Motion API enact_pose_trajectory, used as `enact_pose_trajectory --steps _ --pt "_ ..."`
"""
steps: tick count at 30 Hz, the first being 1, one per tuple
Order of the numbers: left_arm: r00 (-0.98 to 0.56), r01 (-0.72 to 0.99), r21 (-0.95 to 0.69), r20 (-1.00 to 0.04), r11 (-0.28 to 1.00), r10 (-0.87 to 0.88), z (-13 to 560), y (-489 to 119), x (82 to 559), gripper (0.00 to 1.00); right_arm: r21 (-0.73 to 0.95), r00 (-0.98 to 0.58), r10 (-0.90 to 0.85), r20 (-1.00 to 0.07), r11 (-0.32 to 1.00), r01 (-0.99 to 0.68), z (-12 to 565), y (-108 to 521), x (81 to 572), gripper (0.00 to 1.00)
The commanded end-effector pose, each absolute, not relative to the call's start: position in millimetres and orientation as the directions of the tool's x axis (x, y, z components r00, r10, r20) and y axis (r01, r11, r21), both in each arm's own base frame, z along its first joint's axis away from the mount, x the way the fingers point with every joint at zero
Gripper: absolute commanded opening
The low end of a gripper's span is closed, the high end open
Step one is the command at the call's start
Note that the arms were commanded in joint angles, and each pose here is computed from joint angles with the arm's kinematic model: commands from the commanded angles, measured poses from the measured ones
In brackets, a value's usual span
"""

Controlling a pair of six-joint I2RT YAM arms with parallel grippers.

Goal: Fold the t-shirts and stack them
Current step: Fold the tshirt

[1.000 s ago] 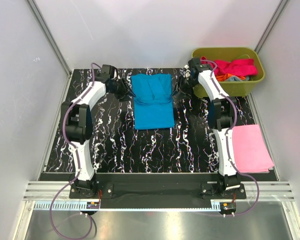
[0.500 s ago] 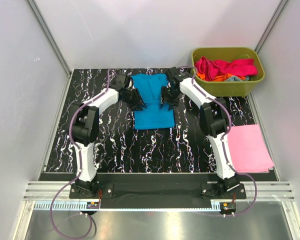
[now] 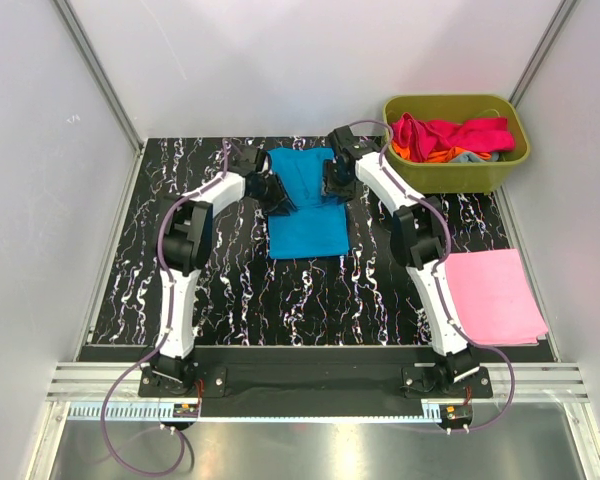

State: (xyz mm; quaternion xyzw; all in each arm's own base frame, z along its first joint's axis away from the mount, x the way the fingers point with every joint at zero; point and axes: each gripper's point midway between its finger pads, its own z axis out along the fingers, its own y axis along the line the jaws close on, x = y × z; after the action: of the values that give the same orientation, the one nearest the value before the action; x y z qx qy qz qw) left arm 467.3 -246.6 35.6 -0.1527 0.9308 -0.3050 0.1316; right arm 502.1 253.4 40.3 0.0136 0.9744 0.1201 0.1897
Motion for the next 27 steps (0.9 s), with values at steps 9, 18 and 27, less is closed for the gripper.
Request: enact_pose_trajectory --steps 9,18,27 --pt "-0.830 -0.163 -0.733 -0.260 0.660 -0.494 84.5 -227.3 562.0 0.38 0.225 -0.807 0.100 -0.581 0.974 -0.041 82.2 222.3 583.1 0.56" --pt "-0.802 -0.086 -0.760 -0.330 0.644 -0.498 149.7 -206.4 552.7 0.41 0.322 -0.813 0.142 -0.564 0.945 -0.059 130.7 212.3 566.5 0.58" --pt "-0.861 -0.093 -0.745 -0.273 0.661 -0.429 134.2 -227.3 490.8 0.40 0.519 -0.892 0.154 -0.425 0.849 -0.100 137.3 256.3 527.7 0.39"
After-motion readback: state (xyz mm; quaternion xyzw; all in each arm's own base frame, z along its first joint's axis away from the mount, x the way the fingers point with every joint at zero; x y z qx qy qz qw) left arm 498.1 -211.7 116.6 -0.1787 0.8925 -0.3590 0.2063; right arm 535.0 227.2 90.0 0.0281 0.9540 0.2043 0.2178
